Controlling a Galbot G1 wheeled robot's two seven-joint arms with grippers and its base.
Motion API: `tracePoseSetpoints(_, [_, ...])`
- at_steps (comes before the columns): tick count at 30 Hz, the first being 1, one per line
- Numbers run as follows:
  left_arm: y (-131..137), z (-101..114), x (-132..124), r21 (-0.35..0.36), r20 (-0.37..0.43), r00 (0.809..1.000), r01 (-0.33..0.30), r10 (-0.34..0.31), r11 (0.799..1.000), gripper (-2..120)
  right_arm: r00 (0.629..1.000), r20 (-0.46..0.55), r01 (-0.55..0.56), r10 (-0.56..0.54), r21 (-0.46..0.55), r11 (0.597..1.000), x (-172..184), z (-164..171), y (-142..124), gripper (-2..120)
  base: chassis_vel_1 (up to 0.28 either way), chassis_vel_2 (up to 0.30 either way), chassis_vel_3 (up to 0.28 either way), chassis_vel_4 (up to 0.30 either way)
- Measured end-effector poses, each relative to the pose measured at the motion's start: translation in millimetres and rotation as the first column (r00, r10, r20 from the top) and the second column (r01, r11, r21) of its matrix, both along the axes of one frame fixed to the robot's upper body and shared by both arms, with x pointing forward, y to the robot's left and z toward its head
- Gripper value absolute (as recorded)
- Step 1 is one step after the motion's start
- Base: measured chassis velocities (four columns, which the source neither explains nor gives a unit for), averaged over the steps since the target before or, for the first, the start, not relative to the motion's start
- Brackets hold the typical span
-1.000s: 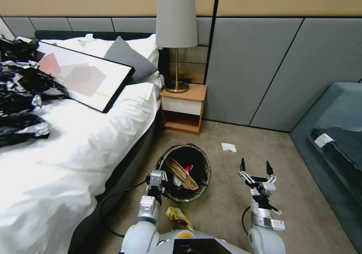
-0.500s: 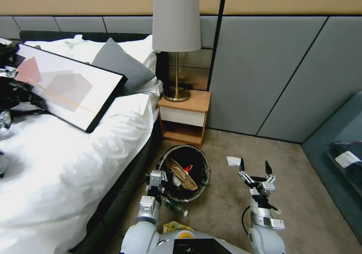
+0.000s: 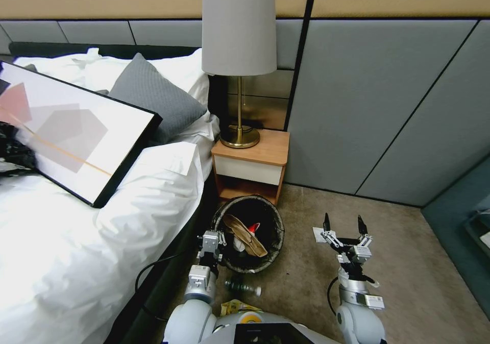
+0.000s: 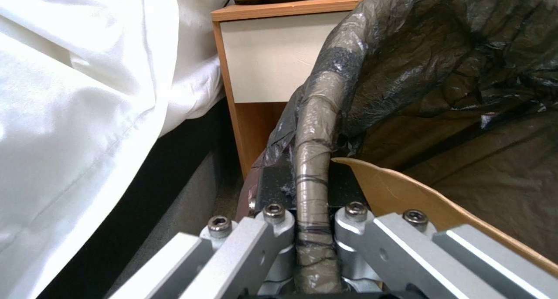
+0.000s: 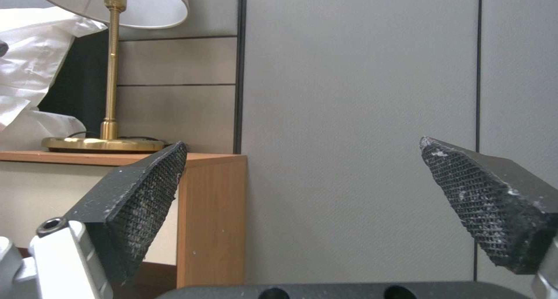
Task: Pick up the trash bin, then pick up the garbage from the floor and place it into the trash bin.
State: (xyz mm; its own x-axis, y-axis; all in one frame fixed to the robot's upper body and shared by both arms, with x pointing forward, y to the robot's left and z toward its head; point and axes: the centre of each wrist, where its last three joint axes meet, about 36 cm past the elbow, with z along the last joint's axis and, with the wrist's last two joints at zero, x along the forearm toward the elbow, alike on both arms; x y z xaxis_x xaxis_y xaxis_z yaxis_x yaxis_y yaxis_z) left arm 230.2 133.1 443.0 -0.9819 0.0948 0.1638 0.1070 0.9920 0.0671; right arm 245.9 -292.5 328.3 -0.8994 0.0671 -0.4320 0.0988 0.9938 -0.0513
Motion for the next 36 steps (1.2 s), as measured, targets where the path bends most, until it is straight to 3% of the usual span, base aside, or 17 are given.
tracePoseSetpoints(11, [0, 0, -1, 0.002, -0.001, 1.000, 0.001, -0.001, 1.000, 1, 1.000, 0.010, 0.022, -0.022, -0.021, 1.000, 10, 2, -13, 100, 0.000, 0.000, 0.000, 0.000])
tracePoseSetpoints(19, [-1, 0, -1, 0.002, 0.000, 1.000, 0.006, -0.006, 1.000, 1, 0.991, -0.113, 0.068, -0.069, -0.011, 0.998, 18, 6, -23, 100, 0.000, 0.000, 0.000, 0.000])
tracePoseSetpoints(22, [-1, 0, -1, 0.003, 0.001, 1.000, 0.007, -0.007, 1.000, 1, 0.963, -0.254, 0.100, -0.087, 0.037, 0.994, 34, 13, -25, 100, 0.000, 0.000, 0.000, 0.000])
tracePoseSetpoints(23, [-1, 0, -1, 0.003, 0.001, 1.000, 0.007, -0.007, 1.000, 1, 0.963, -0.254, 0.100, -0.087, 0.037, 0.994, 34, 13, -25, 100, 0.000, 0.000, 0.000, 0.000])
tracePoseSetpoints(25, [-1, 0, -1, 0.002, 0.001, 1.000, 0.008, -0.008, 1.000, 1, 0.932, -0.354, 0.117, -0.080, 0.085, 0.989, 47, 17, -26, 100, 0.000, 0.000, 0.000, 0.000])
tracePoseSetpoints(29, [-1, 0, -1, 0.002, 0.001, 1.000, 0.008, -0.008, 1.000, 1, 0.908, -0.413, 0.122, -0.069, 0.104, 0.987, 55, 16, -29, 100, 0.000, 0.000, 0.000, 0.000])
tracePoseSetpoints(35, [0, 0, -1, 0.004, 0.001, 1.000, 0.005, -0.005, 1.000, 1, 0.824, -0.565, 0.130, -0.040, 0.120, 0.984, 77, 9, -38, 100, 0.000, 0.000, 0.000, 0.000])
tracePoseSetpoints(36, [0, 0, -1, 0.004, 0.001, 1.000, 0.005, -0.005, 1.000, 1, 0.824, -0.565, 0.130, -0.040, 0.120, 0.984, 77, 9, -38, 100, 0.000, 0.000, 0.000, 0.000])
